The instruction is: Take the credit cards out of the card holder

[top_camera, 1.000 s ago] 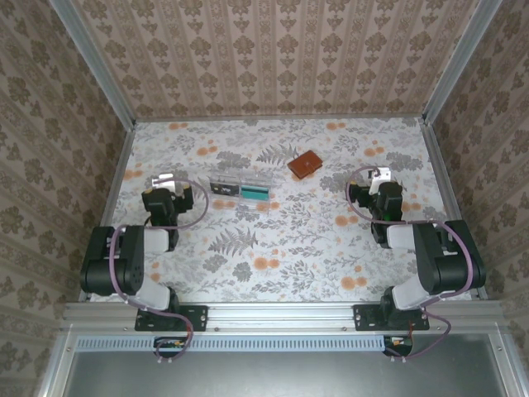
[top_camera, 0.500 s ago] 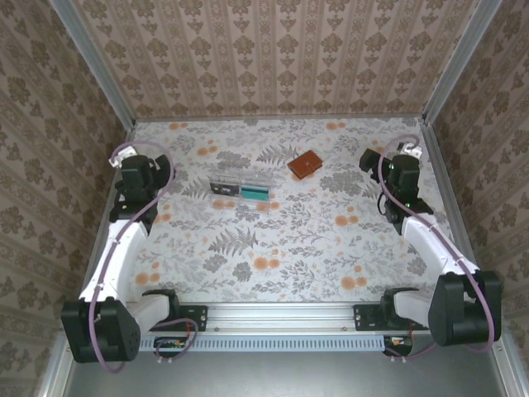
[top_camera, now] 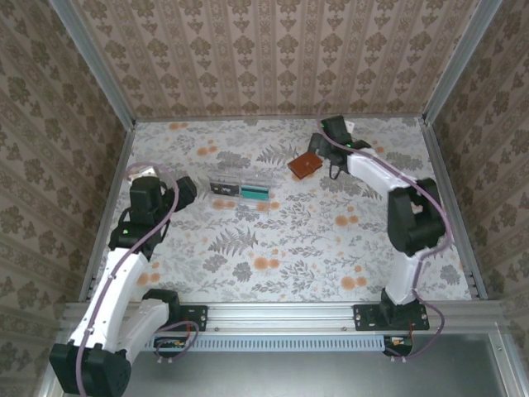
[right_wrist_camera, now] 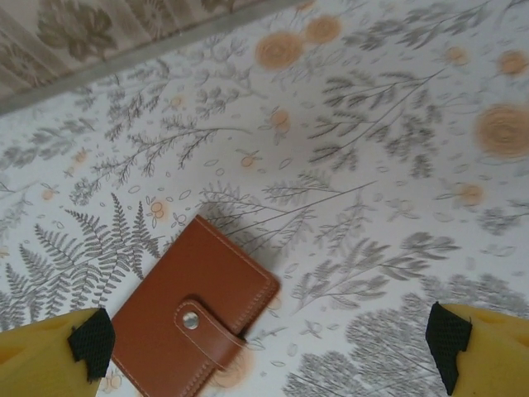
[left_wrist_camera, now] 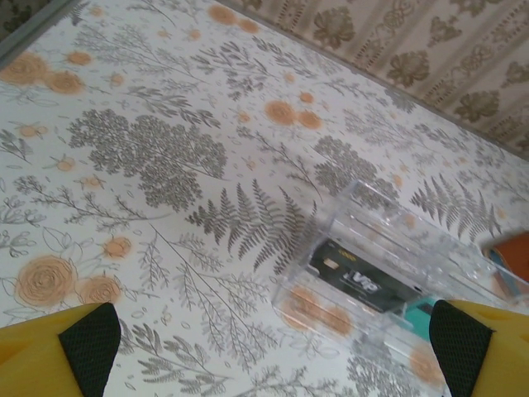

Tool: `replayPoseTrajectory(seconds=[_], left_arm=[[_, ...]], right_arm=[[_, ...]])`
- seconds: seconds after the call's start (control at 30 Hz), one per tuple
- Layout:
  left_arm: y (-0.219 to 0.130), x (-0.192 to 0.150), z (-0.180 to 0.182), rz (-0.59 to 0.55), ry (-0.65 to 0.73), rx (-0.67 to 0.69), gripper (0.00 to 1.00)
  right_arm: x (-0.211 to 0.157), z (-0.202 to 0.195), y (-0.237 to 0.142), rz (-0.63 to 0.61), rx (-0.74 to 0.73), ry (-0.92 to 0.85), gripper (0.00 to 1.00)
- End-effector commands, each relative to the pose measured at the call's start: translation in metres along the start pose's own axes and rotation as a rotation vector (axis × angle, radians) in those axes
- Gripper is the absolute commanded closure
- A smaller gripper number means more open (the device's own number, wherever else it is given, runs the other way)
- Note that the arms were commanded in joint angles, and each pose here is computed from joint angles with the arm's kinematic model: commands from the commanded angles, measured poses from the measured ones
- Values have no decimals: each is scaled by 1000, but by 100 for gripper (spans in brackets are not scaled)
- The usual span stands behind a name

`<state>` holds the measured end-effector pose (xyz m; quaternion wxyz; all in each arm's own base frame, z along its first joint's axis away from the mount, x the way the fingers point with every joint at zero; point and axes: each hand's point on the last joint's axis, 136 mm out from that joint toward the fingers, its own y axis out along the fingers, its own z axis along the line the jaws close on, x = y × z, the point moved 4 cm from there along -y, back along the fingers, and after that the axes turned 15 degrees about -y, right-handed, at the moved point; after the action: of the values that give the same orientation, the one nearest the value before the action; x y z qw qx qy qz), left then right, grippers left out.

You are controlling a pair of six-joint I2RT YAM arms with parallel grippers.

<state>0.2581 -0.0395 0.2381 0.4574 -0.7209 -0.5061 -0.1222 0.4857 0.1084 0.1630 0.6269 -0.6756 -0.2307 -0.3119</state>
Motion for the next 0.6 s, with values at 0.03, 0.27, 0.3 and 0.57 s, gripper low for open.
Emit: replayPoseTrajectory(seconds=[0.03,0.27,0.3,0.57], left_arm=[[-18,-8,-7,43,17,-55,0],[-34,-12,-11,49,12,-107,0],[-35,-13,-11,54,15,-108,0],[-35,-17,-11,72,16,-113,0]], right_arm=[[-12,7,28,117,-118,-12,0],[-26,41,76,206,-140,-70,0],[-28,46,80,214,-138,-80,0],[-47,66,99,289,-99,-147,13]])
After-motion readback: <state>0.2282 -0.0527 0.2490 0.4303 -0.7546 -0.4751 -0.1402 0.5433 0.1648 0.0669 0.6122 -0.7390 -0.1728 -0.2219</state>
